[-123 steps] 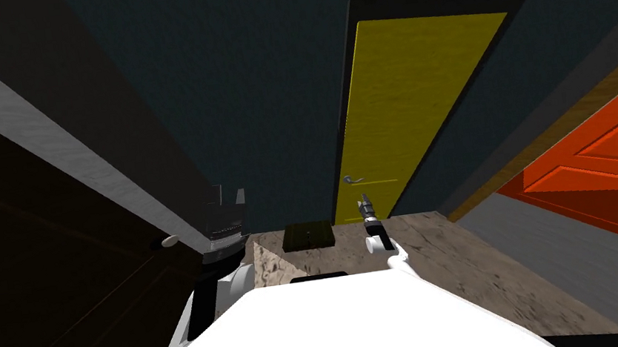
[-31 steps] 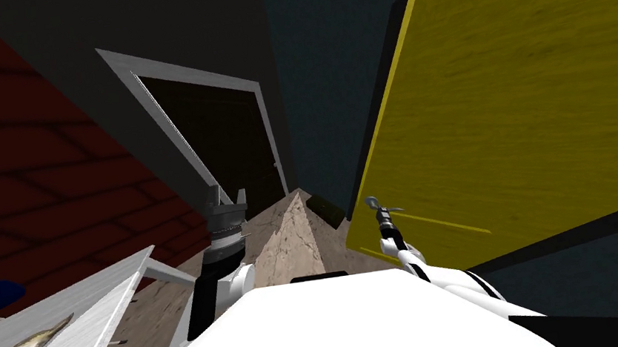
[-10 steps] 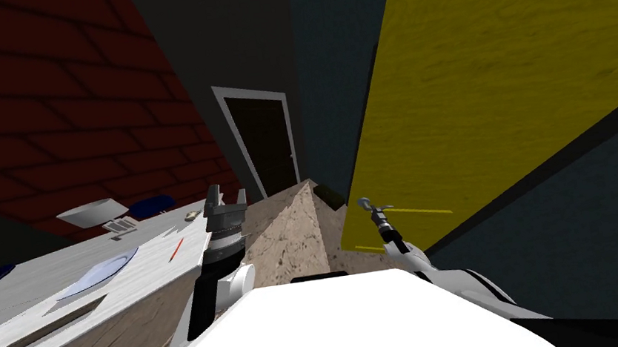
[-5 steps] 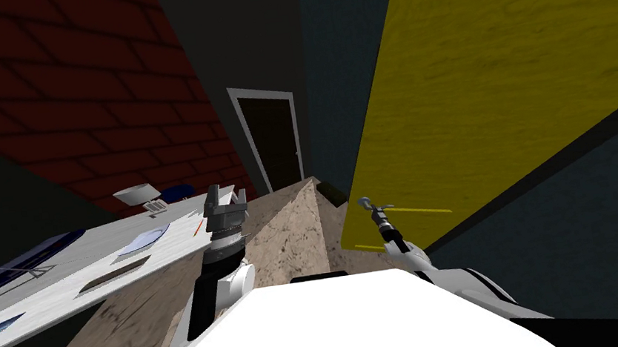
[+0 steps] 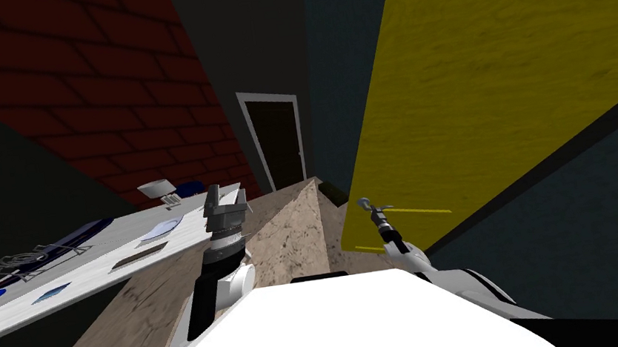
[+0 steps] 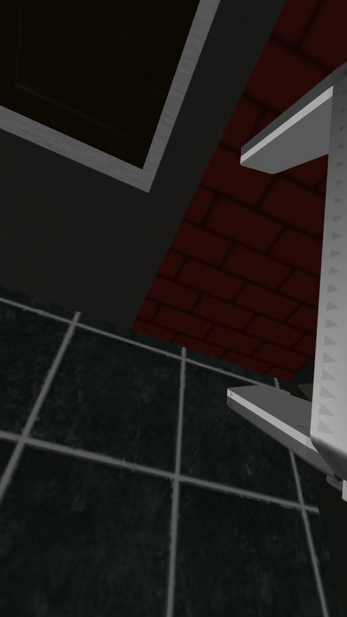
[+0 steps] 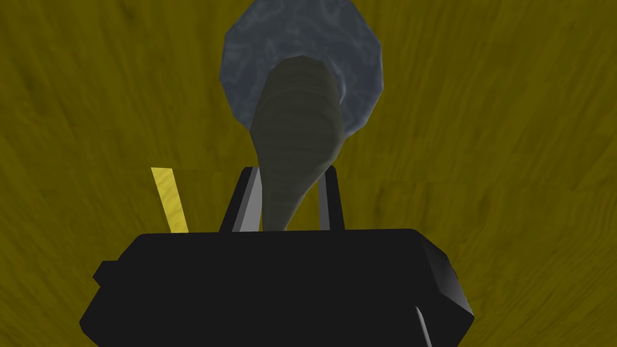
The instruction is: Pull the door open
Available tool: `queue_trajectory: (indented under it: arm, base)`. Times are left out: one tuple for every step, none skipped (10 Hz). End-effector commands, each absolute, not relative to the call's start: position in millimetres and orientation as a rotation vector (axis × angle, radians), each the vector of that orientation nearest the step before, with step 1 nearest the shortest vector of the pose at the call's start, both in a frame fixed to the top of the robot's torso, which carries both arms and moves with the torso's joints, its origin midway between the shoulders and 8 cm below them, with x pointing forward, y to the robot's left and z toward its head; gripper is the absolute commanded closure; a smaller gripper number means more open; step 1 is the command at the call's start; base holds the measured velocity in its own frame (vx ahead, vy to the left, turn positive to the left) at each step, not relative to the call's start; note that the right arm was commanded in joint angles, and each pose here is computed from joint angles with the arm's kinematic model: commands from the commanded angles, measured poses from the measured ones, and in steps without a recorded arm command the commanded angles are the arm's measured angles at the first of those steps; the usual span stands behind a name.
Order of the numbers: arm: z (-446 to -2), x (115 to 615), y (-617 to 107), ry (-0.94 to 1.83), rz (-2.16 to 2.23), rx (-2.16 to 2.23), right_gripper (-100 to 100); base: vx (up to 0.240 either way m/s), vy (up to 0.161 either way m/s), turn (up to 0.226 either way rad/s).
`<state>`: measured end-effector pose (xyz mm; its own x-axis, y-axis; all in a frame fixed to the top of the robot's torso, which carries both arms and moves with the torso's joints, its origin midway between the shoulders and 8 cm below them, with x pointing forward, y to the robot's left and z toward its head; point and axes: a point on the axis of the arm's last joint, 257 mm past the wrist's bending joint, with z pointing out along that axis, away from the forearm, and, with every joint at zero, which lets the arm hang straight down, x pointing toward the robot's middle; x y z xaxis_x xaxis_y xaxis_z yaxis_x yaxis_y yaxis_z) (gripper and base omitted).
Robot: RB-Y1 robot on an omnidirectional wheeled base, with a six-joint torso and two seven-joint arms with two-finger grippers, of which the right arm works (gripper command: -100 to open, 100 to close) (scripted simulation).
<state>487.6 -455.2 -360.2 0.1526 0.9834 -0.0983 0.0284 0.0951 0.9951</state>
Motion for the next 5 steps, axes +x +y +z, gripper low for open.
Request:
queue_trajectory:
  arm:
    - [-356.1, 490.2, -455.0, 1.151, 1.02, 1.211, 100]
    - [-356.1, 490.2, -455.0, 1.151, 1.02, 1.211, 100]
    - [-356.1, 490.2, -455.0, 1.151, 1.02, 1.211, 100]
    - [-356.1, 490.2, -455.0, 1.151, 1.02, 1.211, 100]
    - [-356.1, 490.2, -455.0, 1.151, 1.02, 1.211, 100]
  base:
    - [-0.002, -0.006, -0.018]
    - [0.0, 0.0, 0.0]
    - [0.004, 0.011, 0.032]
    - [0.003, 0.009, 0.026]
    - [0.0, 0.0, 0.0]
